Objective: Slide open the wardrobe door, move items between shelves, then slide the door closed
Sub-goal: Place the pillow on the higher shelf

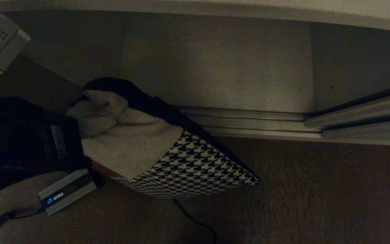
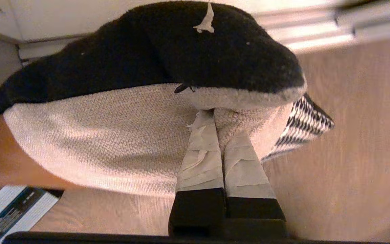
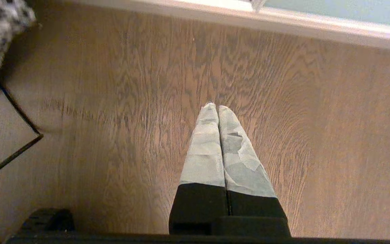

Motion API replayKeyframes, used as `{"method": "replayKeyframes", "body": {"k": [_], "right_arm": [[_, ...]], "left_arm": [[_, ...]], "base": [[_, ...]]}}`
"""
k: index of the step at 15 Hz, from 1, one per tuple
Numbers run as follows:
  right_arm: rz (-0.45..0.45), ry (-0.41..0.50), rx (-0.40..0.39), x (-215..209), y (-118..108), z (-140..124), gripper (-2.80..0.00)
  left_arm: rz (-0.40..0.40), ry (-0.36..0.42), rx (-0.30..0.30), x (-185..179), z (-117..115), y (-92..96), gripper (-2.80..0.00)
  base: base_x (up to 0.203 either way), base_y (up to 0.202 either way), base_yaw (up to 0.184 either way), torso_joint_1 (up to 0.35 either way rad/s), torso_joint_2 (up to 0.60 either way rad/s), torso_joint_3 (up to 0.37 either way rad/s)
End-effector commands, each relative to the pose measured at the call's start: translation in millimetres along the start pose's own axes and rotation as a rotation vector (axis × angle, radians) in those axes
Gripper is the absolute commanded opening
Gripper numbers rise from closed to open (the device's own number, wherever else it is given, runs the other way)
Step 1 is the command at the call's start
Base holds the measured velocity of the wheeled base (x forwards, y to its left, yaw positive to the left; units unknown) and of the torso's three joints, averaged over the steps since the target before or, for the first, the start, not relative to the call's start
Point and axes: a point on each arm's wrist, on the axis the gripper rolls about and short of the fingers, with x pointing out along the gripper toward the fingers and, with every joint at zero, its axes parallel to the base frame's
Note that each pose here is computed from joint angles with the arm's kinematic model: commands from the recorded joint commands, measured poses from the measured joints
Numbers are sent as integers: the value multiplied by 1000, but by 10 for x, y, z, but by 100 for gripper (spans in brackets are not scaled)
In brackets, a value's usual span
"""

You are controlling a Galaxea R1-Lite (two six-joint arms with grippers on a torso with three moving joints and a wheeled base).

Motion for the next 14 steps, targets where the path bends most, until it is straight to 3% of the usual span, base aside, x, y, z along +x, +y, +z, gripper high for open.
{"method": "replayKeyframes", "body": {"k": [1,14], "right_arm": [[1,3,0,2,0,-9,-280],[1,4,0,3,0,-13,-280]], "left_arm": [[-15,28,16,4,-88,-25,-280],[-63,16,15,-27,-62,-91,-280]], "base": [[0,0,0,11,6,202],[0,0,0,2,2,202]]}}
